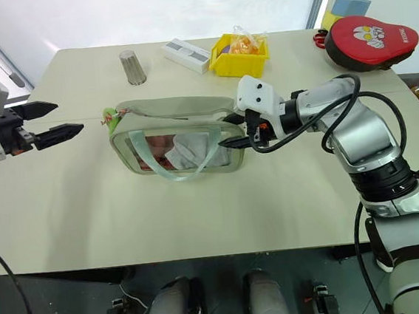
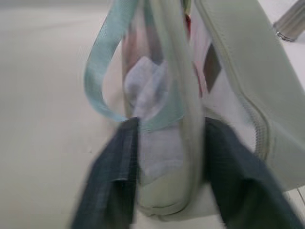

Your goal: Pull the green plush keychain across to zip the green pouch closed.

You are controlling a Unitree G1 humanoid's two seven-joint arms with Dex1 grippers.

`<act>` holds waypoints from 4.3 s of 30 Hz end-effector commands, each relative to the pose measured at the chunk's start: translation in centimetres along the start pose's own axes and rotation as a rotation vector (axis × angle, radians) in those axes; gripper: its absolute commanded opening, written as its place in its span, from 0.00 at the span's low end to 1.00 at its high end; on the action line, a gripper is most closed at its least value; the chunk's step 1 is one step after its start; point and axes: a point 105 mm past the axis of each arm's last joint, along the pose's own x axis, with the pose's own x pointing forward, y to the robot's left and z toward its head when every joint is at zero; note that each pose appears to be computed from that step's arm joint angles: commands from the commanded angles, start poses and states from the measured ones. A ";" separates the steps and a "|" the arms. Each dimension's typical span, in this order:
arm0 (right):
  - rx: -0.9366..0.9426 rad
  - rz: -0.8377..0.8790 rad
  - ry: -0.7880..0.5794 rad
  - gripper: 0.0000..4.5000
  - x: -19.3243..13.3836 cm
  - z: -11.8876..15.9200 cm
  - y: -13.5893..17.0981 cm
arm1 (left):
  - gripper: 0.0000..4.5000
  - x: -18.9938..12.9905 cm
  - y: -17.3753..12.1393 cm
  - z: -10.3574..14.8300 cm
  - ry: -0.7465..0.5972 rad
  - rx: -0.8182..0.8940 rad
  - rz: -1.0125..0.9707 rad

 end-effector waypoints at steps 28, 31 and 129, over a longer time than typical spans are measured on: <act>-0.035 -0.015 -0.024 0.00 0.2 1.2 0.1 | 0.47 5.8 -1.0 -0.5 -0.073 0.018 -0.137; -0.037 -0.023 -0.023 0.00 0.2 1.2 -0.1 | 0.12 5.3 -0.6 0.1 -0.083 0.013 -0.121; -0.053 -0.043 -0.306 0.15 7.4 9.2 -2.5 | 0.00 4.7 -5.9 0.4 0.047 0.316 -0.254</act>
